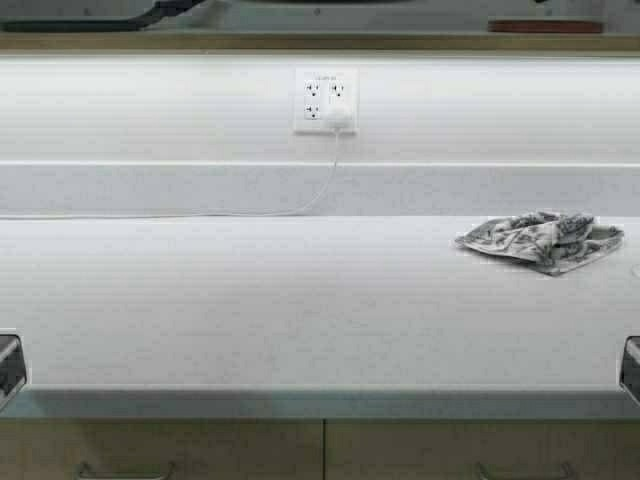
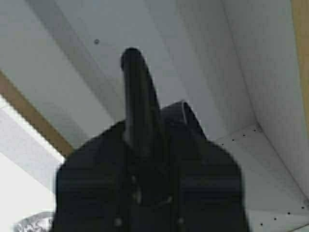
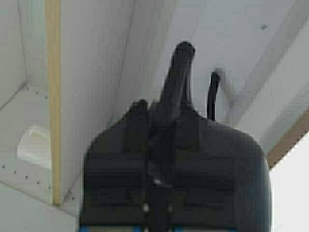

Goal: Open the cabinet, put the pot inside, then close it

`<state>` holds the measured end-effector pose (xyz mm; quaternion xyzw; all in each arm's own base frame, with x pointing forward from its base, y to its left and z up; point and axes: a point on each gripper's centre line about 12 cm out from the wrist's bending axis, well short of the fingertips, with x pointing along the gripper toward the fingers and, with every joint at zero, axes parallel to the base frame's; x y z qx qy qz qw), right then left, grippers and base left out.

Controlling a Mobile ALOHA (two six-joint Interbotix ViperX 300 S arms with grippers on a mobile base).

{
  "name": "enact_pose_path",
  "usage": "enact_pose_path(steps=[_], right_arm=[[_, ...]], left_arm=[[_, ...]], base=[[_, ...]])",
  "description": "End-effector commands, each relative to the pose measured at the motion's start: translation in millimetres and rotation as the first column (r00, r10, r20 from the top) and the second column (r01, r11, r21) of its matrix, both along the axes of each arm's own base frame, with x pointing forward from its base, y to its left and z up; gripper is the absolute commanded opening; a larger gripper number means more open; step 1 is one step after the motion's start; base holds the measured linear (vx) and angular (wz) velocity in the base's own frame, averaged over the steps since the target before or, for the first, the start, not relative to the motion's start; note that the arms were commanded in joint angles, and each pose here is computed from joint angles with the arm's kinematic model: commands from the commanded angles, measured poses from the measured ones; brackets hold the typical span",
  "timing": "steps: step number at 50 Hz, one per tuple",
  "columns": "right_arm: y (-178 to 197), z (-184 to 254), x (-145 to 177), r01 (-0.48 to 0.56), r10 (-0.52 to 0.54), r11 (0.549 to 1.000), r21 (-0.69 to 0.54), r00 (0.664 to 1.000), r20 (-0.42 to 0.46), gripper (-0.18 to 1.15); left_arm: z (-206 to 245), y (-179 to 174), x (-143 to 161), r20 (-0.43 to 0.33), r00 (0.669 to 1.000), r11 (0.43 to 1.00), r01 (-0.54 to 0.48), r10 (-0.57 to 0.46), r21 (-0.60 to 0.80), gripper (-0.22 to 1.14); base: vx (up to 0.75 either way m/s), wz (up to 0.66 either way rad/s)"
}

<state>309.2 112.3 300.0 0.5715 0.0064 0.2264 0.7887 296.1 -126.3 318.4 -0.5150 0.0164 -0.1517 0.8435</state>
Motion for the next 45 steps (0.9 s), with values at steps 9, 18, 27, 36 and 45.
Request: enact_pose_path(steps=[9, 18, 27, 36, 45], right_arm=[[32, 58, 46, -0.026, 0.029, 0.998, -0.059, 0.998, 0.058, 0.07], [34, 72, 93, 0.016, -0.013, 0.998, -0.063, 0.999, 0.048, 0.07], [32, 66, 124, 0.044, -0.043, 0.997, -0.068, 0.999, 0.015, 0.07], [33, 62, 140, 0.051, -0.051, 0.997, -0.066, 0.999, 0.004, 0.07], [31, 44, 154, 0.061, -0.064, 0.995, -0.078, 0.998, -0.029, 0.07]], left_arm=[[42, -4, 61, 0.076, 0.995, 0.994, -0.075, 0.068, 0.084, 0.03], [54, -16, 121, 0.067, 0.994, 0.993, -0.086, 0.081, 0.084, 0.03], [62, -36, 164, 0.021, 0.999, 0.995, -0.042, 0.040, 0.093, 0.03], [52, -42, 178, -0.019, 0.999, 0.997, -0.030, 0.032, 0.072, 0.03], [35, -43, 185, -0.055, 0.998, 0.997, -0.031, 0.035, 0.069, 0.03]], base=[[0.17, 0.01], [0.14, 0.02], [0.11, 0.01], [0.07, 0.00], [0.04, -0.01]])
